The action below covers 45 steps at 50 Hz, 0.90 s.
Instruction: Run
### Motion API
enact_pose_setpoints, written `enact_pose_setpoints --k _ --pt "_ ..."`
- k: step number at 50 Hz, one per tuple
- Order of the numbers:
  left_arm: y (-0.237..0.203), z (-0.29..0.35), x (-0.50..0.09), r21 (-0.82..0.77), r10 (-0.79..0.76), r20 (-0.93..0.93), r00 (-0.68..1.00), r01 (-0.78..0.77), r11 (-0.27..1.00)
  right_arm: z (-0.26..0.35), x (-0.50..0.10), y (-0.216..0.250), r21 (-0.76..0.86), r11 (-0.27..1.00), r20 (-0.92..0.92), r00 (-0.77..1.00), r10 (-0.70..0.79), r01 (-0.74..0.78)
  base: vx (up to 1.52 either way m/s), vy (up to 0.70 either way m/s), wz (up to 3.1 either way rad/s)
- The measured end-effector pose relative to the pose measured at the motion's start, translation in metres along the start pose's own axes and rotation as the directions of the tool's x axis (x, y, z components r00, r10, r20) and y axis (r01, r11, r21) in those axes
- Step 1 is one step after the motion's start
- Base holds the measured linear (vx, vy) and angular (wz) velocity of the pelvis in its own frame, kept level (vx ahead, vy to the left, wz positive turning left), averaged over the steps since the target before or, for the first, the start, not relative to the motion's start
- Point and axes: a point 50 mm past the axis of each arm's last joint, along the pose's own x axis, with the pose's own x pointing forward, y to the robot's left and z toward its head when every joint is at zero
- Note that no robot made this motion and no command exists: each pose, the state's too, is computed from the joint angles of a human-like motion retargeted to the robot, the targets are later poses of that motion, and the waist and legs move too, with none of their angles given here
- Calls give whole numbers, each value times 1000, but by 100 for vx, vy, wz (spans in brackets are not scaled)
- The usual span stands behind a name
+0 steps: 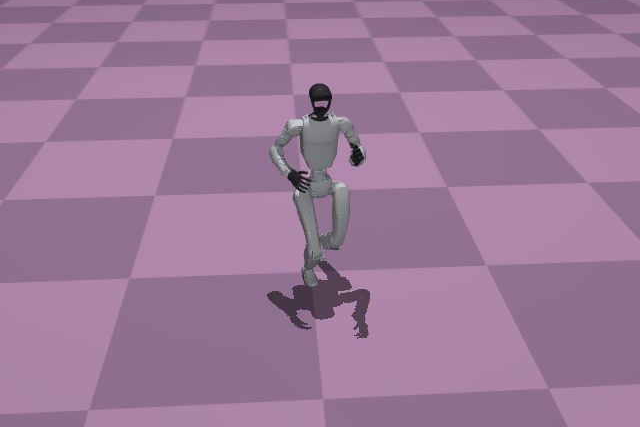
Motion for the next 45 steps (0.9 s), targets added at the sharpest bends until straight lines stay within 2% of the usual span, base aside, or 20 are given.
enact_pose_setpoints --k 3,6,12,15,20,25,30,35,40,45 --pt "-6 8 -1 -61 -33 33 999 35 997 -8 -13 -7 27 999 -73 997 -23 25 -3 -10 6" --pt "-12 6 -12 -92 -68 -13 998 66 994 -6 -10 -11 28 997 -62 996 -67 69 -6 -8 23" --pt "-13 -29 -49 -35 -154 -282 947 150 988 31 58 -28 -45 972 196 956 -218 231 -9 -9 -1" --pt "-4 -40 -77 -31 -180 -397 900 183 983 65 87 -36 3 956 353 894 -275 293 0 0 13" --pt "18 -39 -114 -49 -201 -504 840 205 978 103 96 -39 120 950 493 814 -308 287 10 11 92" --pt "28 -36 -130 -55 -154 -564 811 149 987 108 92 -33 134 961 526 804 -277 244 1 9 38" --pt "24 -31 -114 -11 -98 -495 864 107 994 85 83 -16 85 972 432 871 -235 220 -2 -4 -1" --pt "8 -28 -49 67 -25 -253 967 43 997 38 64 -2 -23 986 234 959 -157 167 -6 -5 12" --pt "3 -7 -2 12 63 -59 996 -62 998 0 20 -2 -69 995 39 997 -69 71 7 10 -40" --pt "-4 11 7 -85 34 48 998 -29 996 -22 -17 -8 -40 998 -125 991 -49 45 6 -7 -45"
